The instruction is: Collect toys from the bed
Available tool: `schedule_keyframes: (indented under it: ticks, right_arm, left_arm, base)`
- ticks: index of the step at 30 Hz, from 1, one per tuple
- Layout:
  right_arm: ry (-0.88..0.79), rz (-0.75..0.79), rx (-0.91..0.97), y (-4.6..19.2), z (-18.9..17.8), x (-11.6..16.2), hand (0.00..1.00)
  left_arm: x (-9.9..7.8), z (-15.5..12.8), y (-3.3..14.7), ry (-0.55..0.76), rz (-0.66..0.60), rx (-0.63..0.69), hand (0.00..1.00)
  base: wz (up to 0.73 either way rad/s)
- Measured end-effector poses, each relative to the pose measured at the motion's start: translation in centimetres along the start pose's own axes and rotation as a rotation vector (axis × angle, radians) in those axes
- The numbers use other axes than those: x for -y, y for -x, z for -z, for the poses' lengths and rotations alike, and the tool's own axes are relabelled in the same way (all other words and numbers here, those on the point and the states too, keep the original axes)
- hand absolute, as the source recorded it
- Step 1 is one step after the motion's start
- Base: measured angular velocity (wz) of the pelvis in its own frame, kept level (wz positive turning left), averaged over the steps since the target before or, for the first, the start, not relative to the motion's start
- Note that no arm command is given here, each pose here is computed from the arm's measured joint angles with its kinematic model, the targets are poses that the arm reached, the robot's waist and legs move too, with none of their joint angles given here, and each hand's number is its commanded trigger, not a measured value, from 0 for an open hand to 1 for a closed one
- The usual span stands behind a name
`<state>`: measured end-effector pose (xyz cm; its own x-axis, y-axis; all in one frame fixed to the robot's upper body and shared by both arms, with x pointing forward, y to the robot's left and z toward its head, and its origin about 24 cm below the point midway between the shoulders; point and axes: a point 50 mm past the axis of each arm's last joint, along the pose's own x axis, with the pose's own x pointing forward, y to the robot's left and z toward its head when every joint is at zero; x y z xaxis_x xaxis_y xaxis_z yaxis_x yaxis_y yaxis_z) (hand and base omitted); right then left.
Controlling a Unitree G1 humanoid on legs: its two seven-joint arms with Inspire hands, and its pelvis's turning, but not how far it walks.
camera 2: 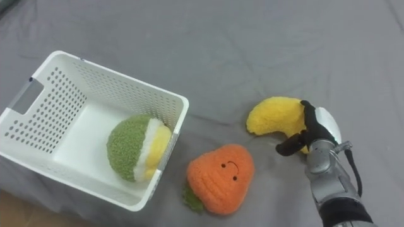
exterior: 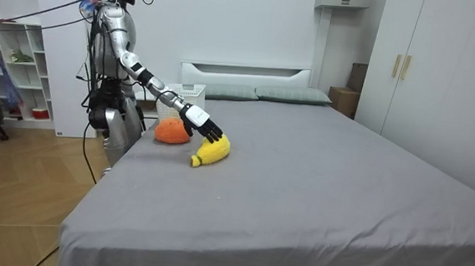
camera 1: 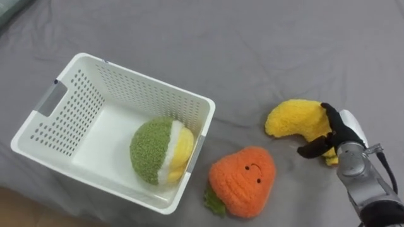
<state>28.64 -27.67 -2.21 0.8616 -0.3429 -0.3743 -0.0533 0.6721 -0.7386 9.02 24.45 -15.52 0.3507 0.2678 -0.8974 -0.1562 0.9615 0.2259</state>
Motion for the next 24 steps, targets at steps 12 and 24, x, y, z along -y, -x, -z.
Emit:
schedule_keyframes:
  ticks: [12, 24]
  right_arm:
    - [0.057, 0.025, -0.012, -0.4, -0.1, -0.1, 0.00]
    - [0.065, 0.091, -0.051, -0.3, 1.1, 0.0, 0.00]
  left_arm:
    - [0.2, -0.9, -0.1, -0.068, 0.024, 0.026, 0.00]
    - [0.0, -1.1, -0.1, 0.012, 0.025, 0.041, 0.00]
  base:
    - [0.03]
    - [0.03]
